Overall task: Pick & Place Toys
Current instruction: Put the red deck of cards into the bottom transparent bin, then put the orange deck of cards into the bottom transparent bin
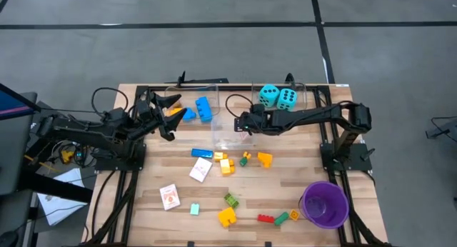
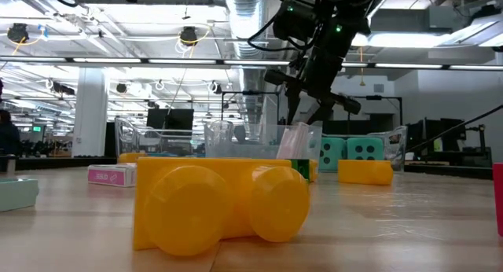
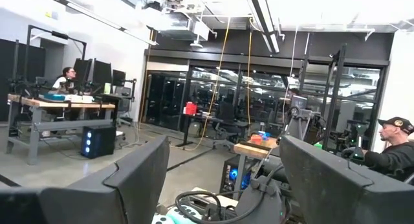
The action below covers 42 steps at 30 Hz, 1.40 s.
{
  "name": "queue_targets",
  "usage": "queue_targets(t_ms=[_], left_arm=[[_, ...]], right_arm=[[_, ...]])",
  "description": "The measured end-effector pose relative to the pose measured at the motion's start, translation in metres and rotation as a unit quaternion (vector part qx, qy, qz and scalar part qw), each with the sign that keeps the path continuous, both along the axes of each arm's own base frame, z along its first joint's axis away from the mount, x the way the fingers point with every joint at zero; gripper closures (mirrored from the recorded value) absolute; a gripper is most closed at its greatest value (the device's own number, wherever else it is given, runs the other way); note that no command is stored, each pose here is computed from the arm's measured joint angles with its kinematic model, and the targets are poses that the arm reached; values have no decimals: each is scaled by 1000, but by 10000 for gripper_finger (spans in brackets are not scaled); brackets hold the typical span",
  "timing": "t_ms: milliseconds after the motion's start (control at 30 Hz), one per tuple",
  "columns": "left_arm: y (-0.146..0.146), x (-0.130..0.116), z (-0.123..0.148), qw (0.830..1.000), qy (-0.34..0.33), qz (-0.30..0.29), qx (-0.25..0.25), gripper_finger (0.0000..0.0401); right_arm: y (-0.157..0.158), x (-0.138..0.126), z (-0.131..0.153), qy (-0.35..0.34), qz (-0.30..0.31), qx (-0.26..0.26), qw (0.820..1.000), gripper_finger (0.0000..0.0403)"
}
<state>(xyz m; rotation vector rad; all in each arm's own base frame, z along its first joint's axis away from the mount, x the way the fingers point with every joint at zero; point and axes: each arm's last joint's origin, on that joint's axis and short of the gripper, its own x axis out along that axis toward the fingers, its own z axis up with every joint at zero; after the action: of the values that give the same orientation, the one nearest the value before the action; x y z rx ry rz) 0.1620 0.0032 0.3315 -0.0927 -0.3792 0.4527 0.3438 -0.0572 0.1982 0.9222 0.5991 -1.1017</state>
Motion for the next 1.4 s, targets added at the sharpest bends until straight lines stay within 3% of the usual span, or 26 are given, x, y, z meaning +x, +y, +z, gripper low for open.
queue_targets(t_ms=[533, 733, 967, 1133, 1400], left_arm=[[-2, 1, -2, 1000, 13, -6, 0, 111], [-5, 2, -4, 1000, 24, -20, 3, 111], [-9, 4, -7, 995, 40, -86, 26, 111], [-13, 6, -9, 988, 38, -149, 10, 111], [-28, 6, -13, 958, 56, -280, 29, 111]], right_arm=[[16, 11, 47, 46, 28, -111, 992, 290], [37, 14, 51, 56, 75, -134, 987, 290], [66, 14, 52, 77, 127, -182, 972, 290], [79, 13, 52, 81, 145, -203, 965, 290], [98, 11, 53, 101, 185, -239, 948, 290]])
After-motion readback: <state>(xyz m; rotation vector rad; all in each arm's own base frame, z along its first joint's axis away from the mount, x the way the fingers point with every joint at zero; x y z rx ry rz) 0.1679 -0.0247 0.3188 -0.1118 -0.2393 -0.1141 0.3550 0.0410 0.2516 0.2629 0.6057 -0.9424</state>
